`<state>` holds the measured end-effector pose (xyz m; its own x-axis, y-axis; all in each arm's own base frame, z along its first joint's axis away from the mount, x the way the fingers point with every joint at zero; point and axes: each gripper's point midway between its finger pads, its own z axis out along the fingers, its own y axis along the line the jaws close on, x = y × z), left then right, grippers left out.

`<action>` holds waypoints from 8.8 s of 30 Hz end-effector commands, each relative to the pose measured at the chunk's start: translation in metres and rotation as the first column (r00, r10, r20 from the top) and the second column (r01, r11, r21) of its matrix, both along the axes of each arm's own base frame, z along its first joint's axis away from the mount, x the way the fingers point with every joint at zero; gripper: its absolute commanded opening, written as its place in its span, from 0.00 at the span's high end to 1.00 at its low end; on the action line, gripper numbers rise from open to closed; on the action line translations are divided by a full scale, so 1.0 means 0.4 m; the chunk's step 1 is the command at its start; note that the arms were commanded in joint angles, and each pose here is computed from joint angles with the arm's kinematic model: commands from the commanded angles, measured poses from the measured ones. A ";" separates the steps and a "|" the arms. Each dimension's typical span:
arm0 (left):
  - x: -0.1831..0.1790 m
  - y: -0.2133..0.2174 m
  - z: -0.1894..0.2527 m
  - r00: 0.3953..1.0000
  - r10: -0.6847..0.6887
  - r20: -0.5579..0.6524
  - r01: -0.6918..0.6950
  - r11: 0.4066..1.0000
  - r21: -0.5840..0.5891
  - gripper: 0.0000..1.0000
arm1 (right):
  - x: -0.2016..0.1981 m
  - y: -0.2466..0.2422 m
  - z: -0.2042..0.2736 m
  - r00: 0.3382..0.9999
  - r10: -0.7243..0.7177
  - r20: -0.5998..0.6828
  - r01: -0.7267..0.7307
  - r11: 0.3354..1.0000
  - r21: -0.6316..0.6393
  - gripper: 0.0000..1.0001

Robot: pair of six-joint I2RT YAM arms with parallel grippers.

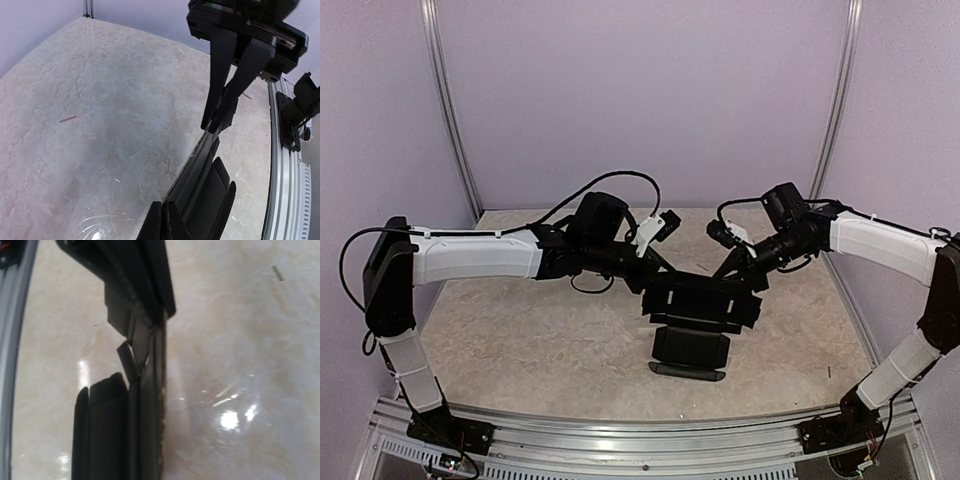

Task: Fold the paper box

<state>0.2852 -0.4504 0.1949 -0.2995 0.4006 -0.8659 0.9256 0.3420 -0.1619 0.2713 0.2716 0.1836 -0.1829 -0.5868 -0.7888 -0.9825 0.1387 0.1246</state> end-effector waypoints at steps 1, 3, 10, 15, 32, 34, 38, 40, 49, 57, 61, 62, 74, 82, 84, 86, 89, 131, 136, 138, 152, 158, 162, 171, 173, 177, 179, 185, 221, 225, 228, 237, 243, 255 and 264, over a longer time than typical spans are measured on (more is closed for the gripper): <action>0.042 -0.002 -0.018 0.990 0.138 -0.004 -0.137 0.988 0.071 1.00 | 0.019 0.002 0.006 0.997 -0.055 0.044 0.055 0.998 -0.007 1.00; 0.054 0.004 -0.008 0.985 0.172 0.006 -0.172 0.982 0.076 1.00 | 0.028 0.000 0.004 0.996 -0.075 0.050 0.076 0.997 -0.013 1.00; 0.109 0.035 0.023 0.930 0.367 -0.014 -0.363 0.925 0.115 1.00 | 0.066 0.008 0.026 0.985 -0.167 0.039 0.166 0.986 0.022 1.00; 0.134 0.008 0.029 0.859 0.487 -0.159 -0.481 0.873 0.079 0.98 | 0.090 0.018 0.049 0.977 -0.212 0.027 0.210 0.976 0.058 1.00; 0.099 0.214 0.076 0.951 0.301 0.065 -0.306 0.947 0.096 0.49 | -0.053 0.014 0.032 0.975 0.120 0.190 -0.127 0.992 0.027 1.00; 0.097 0.210 0.069 0.964 0.256 0.077 -0.263 0.959 0.104 0.52 | -0.074 0.021 0.026 0.973 0.155 0.169 -0.161 0.987 0.026 1.00; 0.082 0.179 0.048 0.983 0.171 0.065 -0.178 0.976 0.126 0.56 | -0.093 0.028 0.014 0.973 0.185 0.141 -0.189 0.982 0.015 1.00; 0.059 0.155 0.036 0.993 0.108 0.045 -0.113 0.986 0.127 0.60 | -0.089 0.028 0.013 0.974 0.176 0.141 -0.181 0.983 0.017 1.00; -0.037 0.099 0.020 0.996 -0.086 -0.007 0.086 0.991 0.104 0.63 | -0.076 0.033 -0.011 0.981 0.159 0.112 -0.161 0.987 0.010 1.00; -0.092 0.056 0.019 0.977 -0.212 -0.019 0.213 0.974 0.078 0.64 | -0.076 0.037 -0.012 0.982 0.162 0.101 -0.164 0.986 0.016 1.00; -0.097 0.040 -0.002 0.972 -0.233 -0.029 0.235 0.968 0.088 0.64 | -0.080 0.037 -0.013 0.982 0.166 0.094 -0.168 0.986 0.020 1.00; -0.098 0.035 -0.002 0.971 -0.237 -0.027 0.239 0.967 0.087 0.64 | -0.081 0.037 -0.013 0.982 0.166 0.092 -0.169 0.985 0.021 1.00; -0.099 -0.002 -0.031 0.962 -0.271 -0.023 0.272 0.957 0.098 0.71 | -0.113 0.041 -0.004 0.974 0.220 0.056 -0.223 0.973 0.057 1.00; -0.116 -0.020 -0.046 0.947 -0.320 -0.034 0.322 0.943 0.082 0.79 | -0.145 0.042 0.016 0.960 0.277 0.048 -0.281 0.955 0.098 1.00; -0.123 -0.022 -0.047 0.942 -0.334 -0.035 0.336 0.939 0.078 0.79 | -0.149 0.043 0.020 0.958 0.283 0.047 -0.287 0.952 0.106 1.00; -0.132 -0.023 -0.045 0.936 -0.351 -0.033 0.352 0.933 0.069 0.79 | -0.153 0.043 0.023 0.956 0.289 0.044 -0.293 0.950 0.112 1.00; -0.147 -0.025 -0.046 0.927 -0.375 -0.029 0.376 0.925 0.060 0.78 | -0.156 0.044 0.027 0.954 0.296 0.039 -0.299 0.947 0.120 1.00; -0.205 0.010 -0.027 0.918 -0.395 0.048 0.391 0.918 0.063 0.71 | -0.172 0.043 0.032 0.945 0.327 -0.021 -0.322 0.937 0.134 1.00; -0.200 -0.018 -0.020 0.910 -0.414 0.032 0.413 0.910 0.048 0.74 | -0.169 0.044 0.032 0.946 0.322 -0.022 -0.317 0.939 0.133 1.00; -0.197 -0.027 -0.023 0.908 -0.418 0.024 0.417 0.908 0.043 0.75 | -0.167 0.043 0.031 0.948 0.318 -0.020 -0.313 0.941 0.130 1.00; -0.189 -0.061 -0.036 0.908 -0.418 -0.038 0.418 0.908 0.004 0.95 | -0.165 0.045 0.023 0.951 0.309 -0.027 -0.303 0.945 0.127 1.00; -0.194 -0.066 -0.032 0.907 -0.418 -0.056 0.417 0.909 -0.023 1.00 | -0.166 0.039 0.020 0.954 0.298 -0.025 -0.293 0.949 0.113 1.00; -0.207 -0.049 -0.041 0.908 -0.411 -0.075 0.411 0.911 -0.016 1.00 | -0.161 0.011 0.052 0.965 0.260 -0.020 -0.255 0.957 0.135 0.86; -0.256 -0.010 -0.054 0.914 -0.404 -0.046 0.405 0.914 0.021 1.00 | -0.055 -0.138 0.104 0.999 0.049 -0.008 -0.047 0.985 0.168 0.79; -0.256 -0.008 -0.053 0.917 -0.398 -0.041 0.399 0.917 0.018 1.00 | -0.058 -0.149 0.077 0.999 0.037 0.002 -0.037 0.991 0.132 0.79; -0.256 -0.002 -0.047 0.921 -0.390 -0.019 0.390 0.921 0.009 1.00 | -0.053 -0.167 0.029 0.999 -0.017 0.031 0.015 0.998 0.055 0.78; -0.254 0.002 -0.045 0.924 -0.382 -0.011 0.382 0.924 0.011 1.00 | -0.049 -0.177 0.011 0.998 -0.036 0.058 0.035 0.999 0.023 0.78; -0.228 0.013 -0.043 0.937 -0.350 0.002 0.350 0.937 0.001 1.00 | -0.086 -0.179 -0.022 0.998 0.009 0.064 -0.006 0.999 -0.037 0.78; -0.200 0.004 -0.054 0.939 -0.344 -0.027 0.343 0.939 -0.027 1.00 | -0.143 -0.049 -0.007 0.984 0.180 0.012 -0.180 0.984 -0.004 0.64; -0.208 0.000 -0.048 0.932 -0.361 -0.022 0.360 0.932 -0.040 1.00 | -0.138 -0.030 -0.012 0.981 0.193 0.011 -0.193 0.981 -0.003 0.63; -0.218 -0.009 -0.042 0.925 -0.379 -0.015 0.378 0.924 -0.049 1.00 | -0.137 -0.013 -0.014 0.979 0.203 0.014 -0.203 0.979 -0.006 0.62; -0.224 -0.018 -0.050 0.922 -0.387 -0.016 0.386 0.922 -0.045 1.00 | -0.129 0.009 -0.031 0.980 0.198 -0.006 -0.199 0.980 -0.019 0.81; -0.222 -0.016 -0.050 0.924 -0.382 -0.015 0.381 0.923 -0.045 1.00 | -0.136 0.000 -0.038 0.981 0.196 0.015 -0.195 0.980 -0.037 0.77; -0.219 -0.022 -0.044 0.925 -0.379 -0.010 0.378 0.924 -0.057 1.00 | -0.144 0.003 -0.059 0.980 0.194 0.036 -0.190 0.977 -0.091 0.98; -0.203 -0.015 -0.069 0.939 -0.342 -0.016 0.342 0.940 -0.018 1.00 | -0.144 0.003 -0.048 0.978 0.207 0.036 -0.203 0.975 -0.095 1.00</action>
